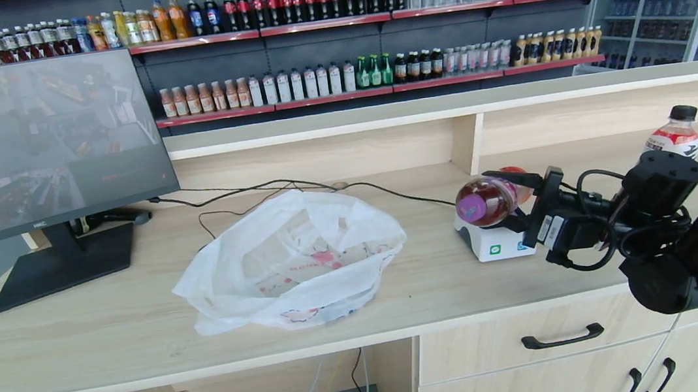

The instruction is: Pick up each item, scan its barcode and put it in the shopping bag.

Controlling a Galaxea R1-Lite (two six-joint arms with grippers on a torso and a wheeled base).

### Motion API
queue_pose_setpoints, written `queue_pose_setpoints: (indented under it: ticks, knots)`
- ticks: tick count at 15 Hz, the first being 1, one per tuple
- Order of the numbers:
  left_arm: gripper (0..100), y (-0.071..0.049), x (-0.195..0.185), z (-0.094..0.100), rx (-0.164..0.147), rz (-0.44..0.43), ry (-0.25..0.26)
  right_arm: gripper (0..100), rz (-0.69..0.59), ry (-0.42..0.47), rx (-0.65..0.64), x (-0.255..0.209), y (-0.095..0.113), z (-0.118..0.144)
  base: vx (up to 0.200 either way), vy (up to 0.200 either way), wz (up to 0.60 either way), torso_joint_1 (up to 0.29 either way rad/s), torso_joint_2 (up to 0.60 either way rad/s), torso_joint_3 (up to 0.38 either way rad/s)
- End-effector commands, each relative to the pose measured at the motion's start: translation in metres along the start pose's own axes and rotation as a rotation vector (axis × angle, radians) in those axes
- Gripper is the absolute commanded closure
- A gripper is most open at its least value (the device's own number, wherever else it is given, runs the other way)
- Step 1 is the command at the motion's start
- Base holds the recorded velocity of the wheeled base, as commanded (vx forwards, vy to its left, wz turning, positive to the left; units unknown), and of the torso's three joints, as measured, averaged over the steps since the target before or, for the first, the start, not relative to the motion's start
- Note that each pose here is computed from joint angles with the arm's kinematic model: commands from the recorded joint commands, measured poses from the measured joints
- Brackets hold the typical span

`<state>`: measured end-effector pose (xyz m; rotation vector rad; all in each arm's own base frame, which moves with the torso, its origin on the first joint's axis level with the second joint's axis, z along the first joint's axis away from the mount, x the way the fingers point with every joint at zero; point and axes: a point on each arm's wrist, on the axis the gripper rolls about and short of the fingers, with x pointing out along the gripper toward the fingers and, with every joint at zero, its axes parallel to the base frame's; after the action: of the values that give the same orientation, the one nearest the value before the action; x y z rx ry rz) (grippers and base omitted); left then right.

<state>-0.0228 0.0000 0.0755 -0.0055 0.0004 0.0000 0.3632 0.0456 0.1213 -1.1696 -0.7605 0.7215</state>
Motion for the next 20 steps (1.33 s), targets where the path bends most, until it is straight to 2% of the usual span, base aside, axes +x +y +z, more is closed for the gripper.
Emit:
queue_pose_setpoints:
  ticks: [1,14,16,20]
  knots:
    - [0,0.0,0.0,0.0,-0.001,0.0,0.0,100,-0.003,-0.001,-0.004,0.0,-0.001,0.0,0.0,0.0,0.0,0.0,0.0,0.0]
    - [0,0.0,0.0,0.0,-0.001,0.0,0.0,100,0.003,-0.015,0.001,0.005,0.003,0.001,0.0,0.0,0.0,0.0,0.0,0.0]
    - [0,0.0,0.0,0.0,-0.001,0.0,0.0,100,-0.006,-0.026,-0.012,0.008,-0.002,0.005,0.0,0.0,0.0,0.0,0.0,0.0]
    - [0,0.0,0.0,0.0,-0.001,0.0,0.0,100,-0.036,-0.047,-0.025,0.003,-0.023,0.027,0.0,0.0,0.0,0.0,0.0,0.0]
